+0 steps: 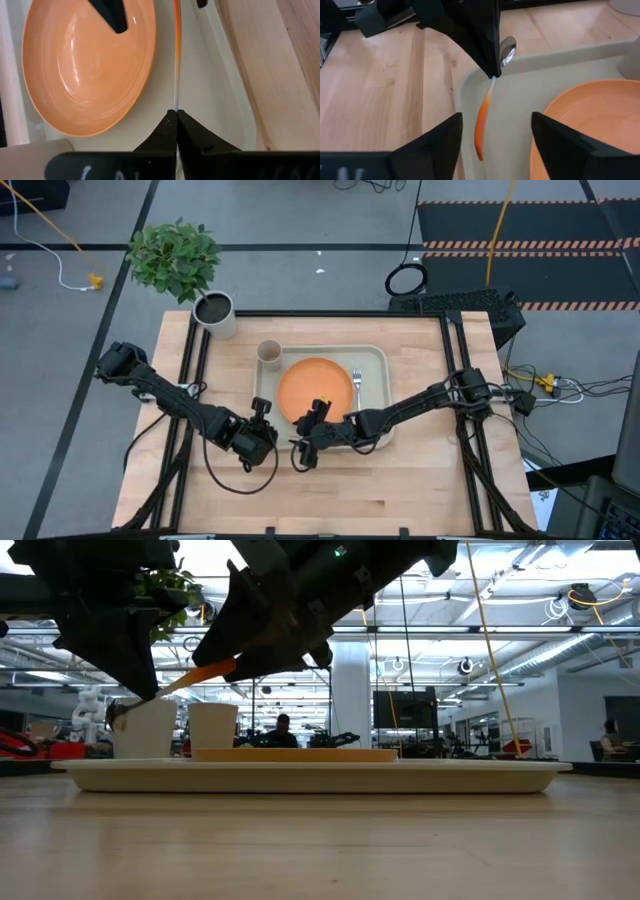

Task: Pick and place plate/cup/fork/spoon on tray
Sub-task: Put the orange spoon on the white serving tray to the right of the orange fork

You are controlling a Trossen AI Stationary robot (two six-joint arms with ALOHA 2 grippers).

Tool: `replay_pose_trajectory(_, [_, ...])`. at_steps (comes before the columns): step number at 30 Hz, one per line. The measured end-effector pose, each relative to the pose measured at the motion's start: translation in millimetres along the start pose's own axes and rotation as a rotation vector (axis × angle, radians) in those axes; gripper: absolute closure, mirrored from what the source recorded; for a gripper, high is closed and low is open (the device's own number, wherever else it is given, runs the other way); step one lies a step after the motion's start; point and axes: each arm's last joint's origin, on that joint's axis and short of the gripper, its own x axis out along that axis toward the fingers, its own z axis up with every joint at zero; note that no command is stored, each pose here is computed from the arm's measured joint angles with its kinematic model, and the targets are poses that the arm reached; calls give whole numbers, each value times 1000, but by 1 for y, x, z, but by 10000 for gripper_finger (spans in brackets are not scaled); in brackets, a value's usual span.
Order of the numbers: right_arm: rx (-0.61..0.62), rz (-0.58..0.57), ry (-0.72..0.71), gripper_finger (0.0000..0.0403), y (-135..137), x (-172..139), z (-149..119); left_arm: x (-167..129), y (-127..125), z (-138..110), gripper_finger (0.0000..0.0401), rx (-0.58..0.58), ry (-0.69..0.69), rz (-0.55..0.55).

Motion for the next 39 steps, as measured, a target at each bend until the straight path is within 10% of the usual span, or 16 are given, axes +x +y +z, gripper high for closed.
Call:
replay_pose_trajectory(15, [-78, 45, 35, 395, 1, 0, -3, 0, 0, 6, 398, 13, -53, 0])
replay_pose_trajectory(28, [-167, -48, 112, 401, -3, -14, -3, -1, 1, 10, 341, -122, -95, 13])
replay_pose_trajectory(39, [-238, -263, 201, 402, 16, -90, -2, -29, 12, 20, 314, -242, 10, 9])
